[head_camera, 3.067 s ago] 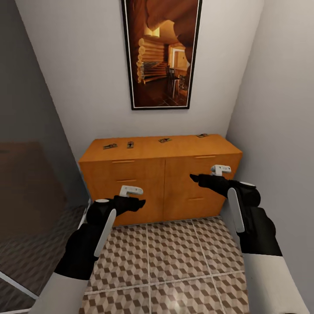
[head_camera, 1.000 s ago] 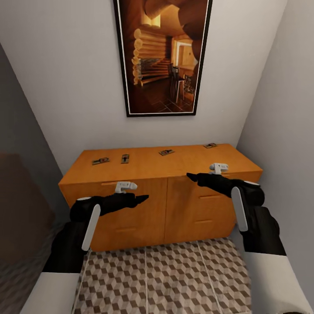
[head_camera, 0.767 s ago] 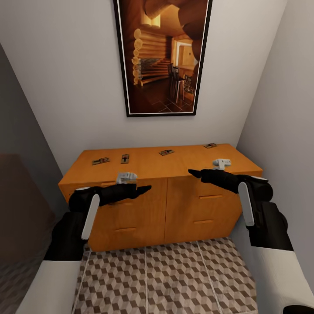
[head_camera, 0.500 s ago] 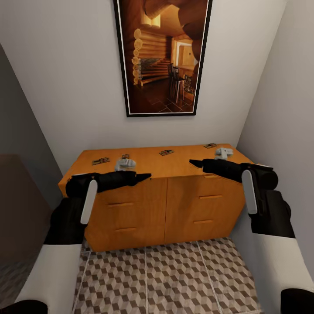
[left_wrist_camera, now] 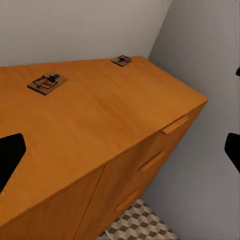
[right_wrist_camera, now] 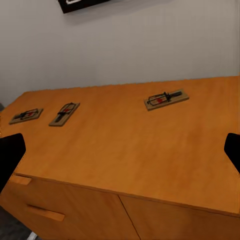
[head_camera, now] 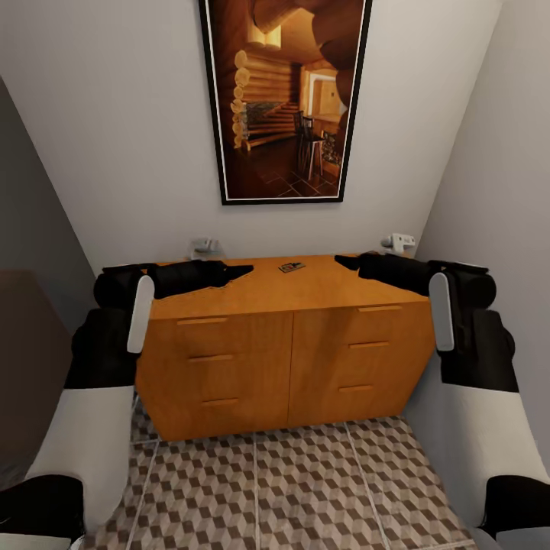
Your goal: Take the four mousetraps from the cabinet in the bathroom and place them on the bathroom floor. Make sure all four end up on the same floor surface, and ensure that at least two of them are either under or directly next to the same bathroom sink.
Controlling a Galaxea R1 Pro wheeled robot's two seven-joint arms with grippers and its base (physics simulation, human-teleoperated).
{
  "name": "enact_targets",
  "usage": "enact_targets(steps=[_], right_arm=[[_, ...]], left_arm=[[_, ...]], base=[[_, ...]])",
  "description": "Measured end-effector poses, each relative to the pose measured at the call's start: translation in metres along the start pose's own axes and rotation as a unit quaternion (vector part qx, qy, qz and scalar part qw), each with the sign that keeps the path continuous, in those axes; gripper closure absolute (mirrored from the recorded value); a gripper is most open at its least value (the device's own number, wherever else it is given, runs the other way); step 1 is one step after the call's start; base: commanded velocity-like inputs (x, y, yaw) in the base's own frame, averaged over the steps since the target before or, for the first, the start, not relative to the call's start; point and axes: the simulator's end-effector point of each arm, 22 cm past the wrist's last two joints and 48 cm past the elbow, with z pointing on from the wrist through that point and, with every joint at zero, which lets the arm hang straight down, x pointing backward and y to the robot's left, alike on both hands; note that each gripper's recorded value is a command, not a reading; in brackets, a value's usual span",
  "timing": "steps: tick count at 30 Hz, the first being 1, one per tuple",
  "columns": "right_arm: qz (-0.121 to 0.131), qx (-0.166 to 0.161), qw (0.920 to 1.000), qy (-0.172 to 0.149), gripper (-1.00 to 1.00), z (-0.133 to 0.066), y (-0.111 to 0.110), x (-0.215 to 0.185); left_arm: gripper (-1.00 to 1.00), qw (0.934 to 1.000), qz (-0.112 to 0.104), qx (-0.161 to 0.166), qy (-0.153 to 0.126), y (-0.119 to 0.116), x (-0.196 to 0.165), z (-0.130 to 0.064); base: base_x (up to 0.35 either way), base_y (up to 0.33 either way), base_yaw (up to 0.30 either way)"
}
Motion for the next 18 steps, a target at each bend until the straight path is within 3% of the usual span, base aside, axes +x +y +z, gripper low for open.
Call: enact_targets(steps=[8, 18], right_arm=[[-0.004, -0.002, 1.0, -0.008, -1.0, -0.001, 0.002, -0.011], [-0.006, -0.001, 0.9999, -0.012, -1.0, -0.001, 0.003, -0.016]], left_arm=[[-1.0, 0.9998, 0.007, -0.004, -0.017, 0.004, -0.022, -0.007], [-1.0, 0.9971, -0.037, -0.026, -0.062, 0.039, -0.042, -0.033]], base=[[0.0, 0.0, 0.0], [0.0, 0.0, 0.0]])
